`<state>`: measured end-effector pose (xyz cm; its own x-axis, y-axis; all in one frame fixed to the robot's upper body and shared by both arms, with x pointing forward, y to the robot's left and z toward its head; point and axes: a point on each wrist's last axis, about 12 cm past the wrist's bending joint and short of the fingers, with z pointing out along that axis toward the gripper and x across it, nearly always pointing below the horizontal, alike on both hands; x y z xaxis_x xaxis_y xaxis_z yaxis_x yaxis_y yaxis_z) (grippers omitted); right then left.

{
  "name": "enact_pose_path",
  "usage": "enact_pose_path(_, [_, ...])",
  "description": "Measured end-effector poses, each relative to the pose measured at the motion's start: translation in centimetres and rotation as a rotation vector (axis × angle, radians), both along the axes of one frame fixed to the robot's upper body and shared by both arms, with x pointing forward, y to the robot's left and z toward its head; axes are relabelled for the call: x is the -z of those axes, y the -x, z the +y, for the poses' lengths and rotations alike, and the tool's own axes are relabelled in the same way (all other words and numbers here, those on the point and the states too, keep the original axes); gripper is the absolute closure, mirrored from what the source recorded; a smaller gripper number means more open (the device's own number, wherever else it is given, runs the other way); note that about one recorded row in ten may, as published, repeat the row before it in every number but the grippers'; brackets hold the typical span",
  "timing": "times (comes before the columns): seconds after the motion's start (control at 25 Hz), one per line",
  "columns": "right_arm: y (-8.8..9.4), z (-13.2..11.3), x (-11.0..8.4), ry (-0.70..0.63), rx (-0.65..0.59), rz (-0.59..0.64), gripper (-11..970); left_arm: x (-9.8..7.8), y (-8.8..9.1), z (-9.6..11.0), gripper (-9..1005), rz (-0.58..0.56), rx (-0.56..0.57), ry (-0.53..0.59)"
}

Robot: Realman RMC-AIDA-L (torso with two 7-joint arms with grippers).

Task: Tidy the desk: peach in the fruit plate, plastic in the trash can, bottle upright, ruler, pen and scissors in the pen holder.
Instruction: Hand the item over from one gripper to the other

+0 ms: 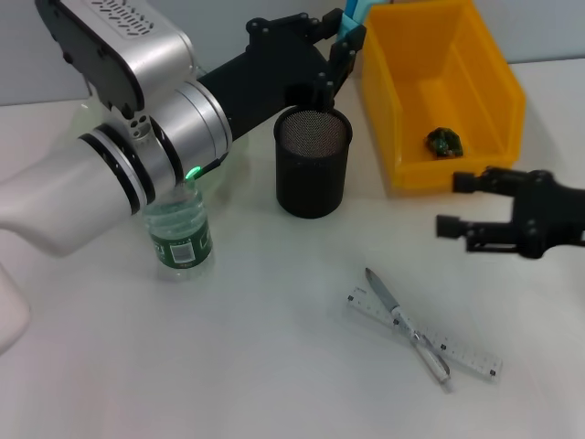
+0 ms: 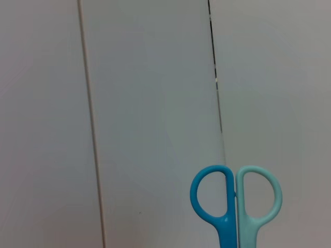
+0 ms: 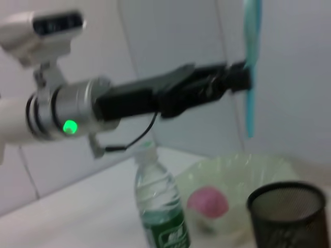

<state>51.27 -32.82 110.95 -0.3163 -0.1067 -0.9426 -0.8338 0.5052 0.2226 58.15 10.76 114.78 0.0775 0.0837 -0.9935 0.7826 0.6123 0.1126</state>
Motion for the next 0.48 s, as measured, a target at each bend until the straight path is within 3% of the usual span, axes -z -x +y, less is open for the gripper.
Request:
enact_pose_path(0.16, [1.3,-2.4,-0.8,-0.085,0.120,-0.075,158,0.3,0.2,0.2,762,0.003,-0.009,-0.003])
enact_pose_path(0.48, [3.9,-3.9,-1.4,-0.265,0.234,-0.306,159,0.5,0.3,0.3,762,0.005,-0.012,-0.005])
